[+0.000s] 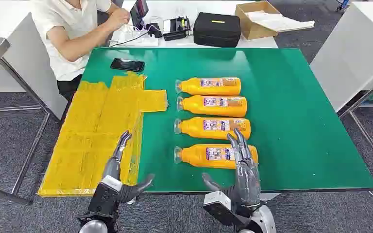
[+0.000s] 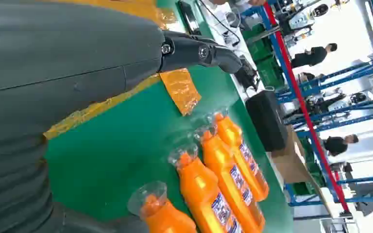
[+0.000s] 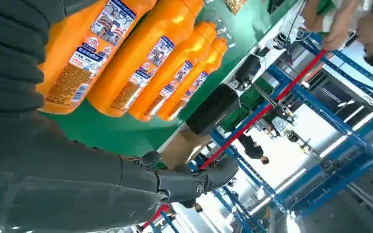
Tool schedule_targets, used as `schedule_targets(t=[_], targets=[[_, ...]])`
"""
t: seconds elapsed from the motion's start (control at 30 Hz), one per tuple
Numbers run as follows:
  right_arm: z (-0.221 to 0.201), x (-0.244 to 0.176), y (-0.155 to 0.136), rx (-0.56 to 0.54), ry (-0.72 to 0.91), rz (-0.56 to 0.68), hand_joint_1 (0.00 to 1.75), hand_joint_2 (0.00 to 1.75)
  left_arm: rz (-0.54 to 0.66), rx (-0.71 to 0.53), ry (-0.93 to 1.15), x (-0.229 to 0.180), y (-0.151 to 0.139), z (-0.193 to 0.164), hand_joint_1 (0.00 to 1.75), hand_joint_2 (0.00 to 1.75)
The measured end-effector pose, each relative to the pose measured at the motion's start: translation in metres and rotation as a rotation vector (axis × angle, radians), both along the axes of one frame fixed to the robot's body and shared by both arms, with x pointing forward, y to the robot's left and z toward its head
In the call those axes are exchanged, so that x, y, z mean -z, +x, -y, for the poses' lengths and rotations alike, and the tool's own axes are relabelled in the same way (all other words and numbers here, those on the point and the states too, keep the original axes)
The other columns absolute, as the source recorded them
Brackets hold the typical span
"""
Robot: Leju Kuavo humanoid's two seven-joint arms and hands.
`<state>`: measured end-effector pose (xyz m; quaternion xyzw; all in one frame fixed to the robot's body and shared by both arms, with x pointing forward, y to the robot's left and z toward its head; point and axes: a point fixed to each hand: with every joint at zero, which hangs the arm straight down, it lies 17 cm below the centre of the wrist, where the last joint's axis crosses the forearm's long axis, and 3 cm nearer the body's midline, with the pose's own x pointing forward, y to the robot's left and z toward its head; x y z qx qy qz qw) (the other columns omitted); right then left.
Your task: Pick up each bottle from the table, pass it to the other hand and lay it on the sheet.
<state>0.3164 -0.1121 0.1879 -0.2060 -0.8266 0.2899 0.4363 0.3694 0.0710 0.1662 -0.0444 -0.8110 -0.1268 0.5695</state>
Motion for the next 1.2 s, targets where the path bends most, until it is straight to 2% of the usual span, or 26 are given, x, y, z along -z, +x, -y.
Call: schedule_targets(t=[0.1,0.5,0.87,1.0,1.2], targets=[[-0.001,-0.004,-0.001,-0.007,0.023,0.008,0.0,1.75,-0.005,0.025,-0.071,-0.004,-0.002,0.001,0.0,1.75],[-0.002,-0.009,-0.001,-0.011,0.044,0.024,0.0,1.75,0.038,-0.006,-0.023,-0.01,-0.002,-0.004,0.0,1.75],[-0.003,0.005,0.0,0.003,-0.041,-0.005,0.0,1.75,0.035,-0.013,-0.02,-0.008,-0.002,-0.006,0.0,1.75],[0.003,0.028,0.003,0.039,-0.191,-0.04,0.0,1.75,0.034,-0.001,-0.024,-0.008,-0.003,-0.004,0.0,1.75],[0.036,0.08,0.002,0.057,-0.44,-0.086,0.0,1.75,0.033,0.027,-0.053,-0.01,-0.002,0.0,0.0,1.75]])
